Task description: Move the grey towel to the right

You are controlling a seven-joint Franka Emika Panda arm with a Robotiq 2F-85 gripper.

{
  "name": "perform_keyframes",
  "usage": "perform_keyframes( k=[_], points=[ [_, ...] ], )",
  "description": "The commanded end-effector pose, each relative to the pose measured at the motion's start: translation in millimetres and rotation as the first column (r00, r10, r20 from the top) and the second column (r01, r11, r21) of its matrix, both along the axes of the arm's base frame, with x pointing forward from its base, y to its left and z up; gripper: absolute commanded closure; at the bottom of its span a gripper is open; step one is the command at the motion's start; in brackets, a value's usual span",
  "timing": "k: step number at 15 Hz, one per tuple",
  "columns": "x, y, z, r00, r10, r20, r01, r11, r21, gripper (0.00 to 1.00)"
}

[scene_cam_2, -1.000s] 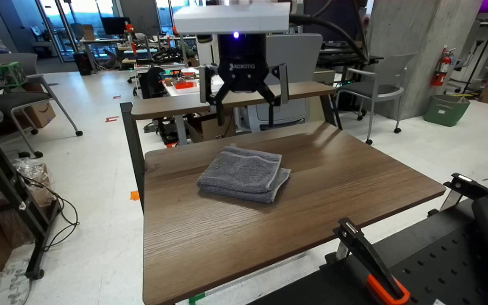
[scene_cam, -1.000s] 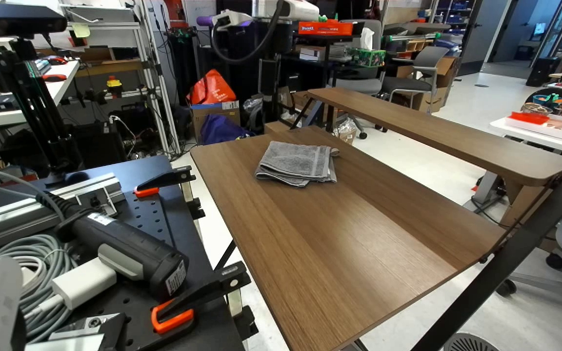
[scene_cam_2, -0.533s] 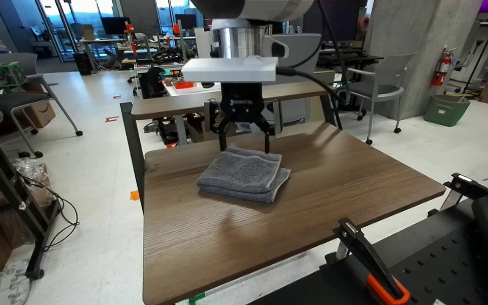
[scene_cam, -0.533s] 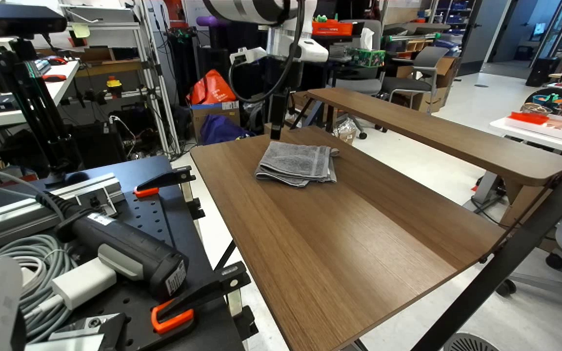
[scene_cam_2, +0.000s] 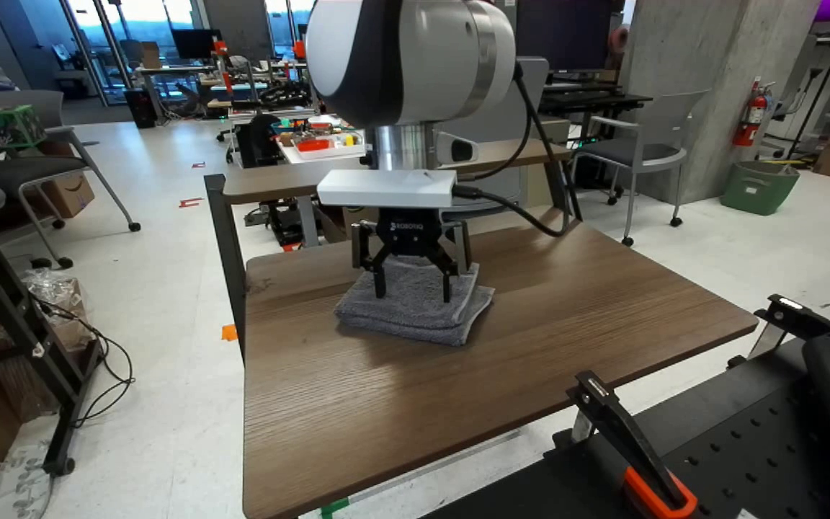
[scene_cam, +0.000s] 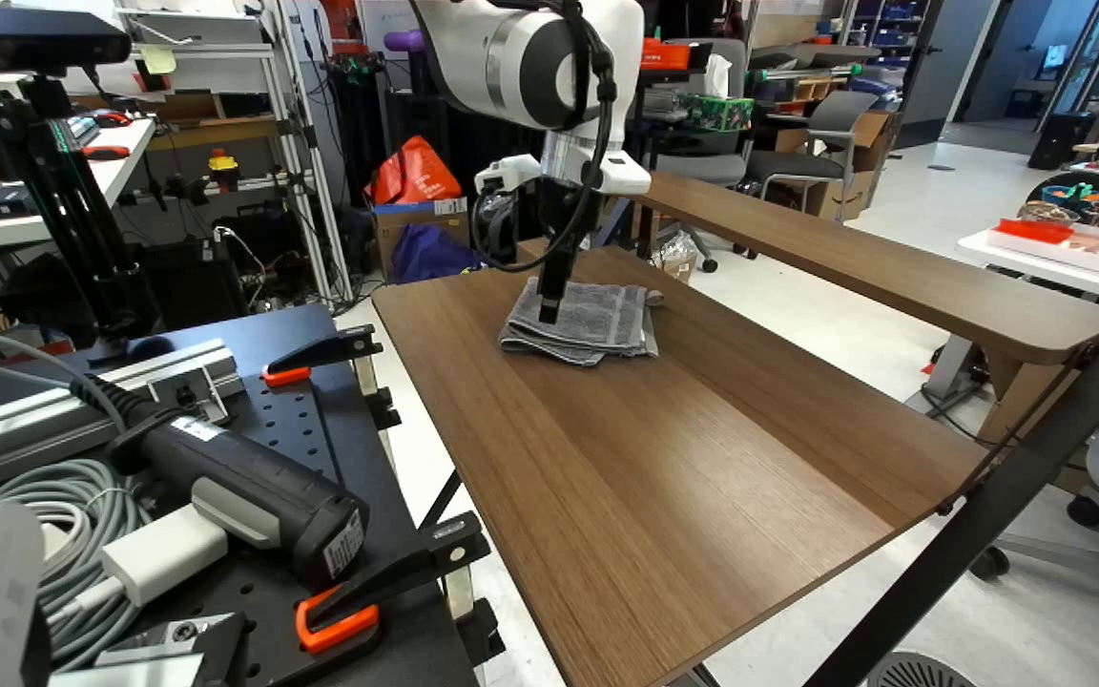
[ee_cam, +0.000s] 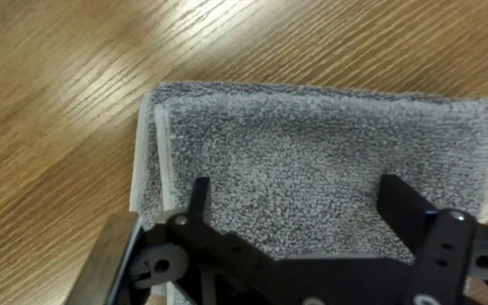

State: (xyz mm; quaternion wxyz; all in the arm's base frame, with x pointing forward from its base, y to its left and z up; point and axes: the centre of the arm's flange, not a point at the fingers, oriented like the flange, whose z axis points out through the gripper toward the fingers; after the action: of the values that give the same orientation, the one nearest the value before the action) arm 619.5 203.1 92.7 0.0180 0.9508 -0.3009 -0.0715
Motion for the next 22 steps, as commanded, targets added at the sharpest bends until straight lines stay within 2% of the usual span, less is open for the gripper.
perform_keyframes(
  k=[1, 6, 8, 13, 16, 18, 22],
  points=[
    [21, 4, -15, 1.0, -0.01, 0.012, 0.01, 1.0, -0.002, 0.0],
    [23, -15, -19, 0.998, -0.055, 0.024, 0.054, 0.998, 0.012, 0.0],
    [21, -30, -22, 0.994, -0.106, 0.015, 0.105, 0.994, 0.035, 0.0],
    [13, -80, -25, 0.963, -0.268, 0.014, 0.266, 0.96, 0.088, 0.0],
    [11, -123, -29, 0.92, -0.391, 0.023, 0.385, 0.914, 0.126, 0.0],
    [5, -153, -30, 0.879, -0.476, 0.019, 0.468, 0.871, 0.151, 0.0],
    [-18, -221, -41, 0.763, -0.646, -0.007, 0.63, 0.741, 0.231, 0.0]
  ],
)
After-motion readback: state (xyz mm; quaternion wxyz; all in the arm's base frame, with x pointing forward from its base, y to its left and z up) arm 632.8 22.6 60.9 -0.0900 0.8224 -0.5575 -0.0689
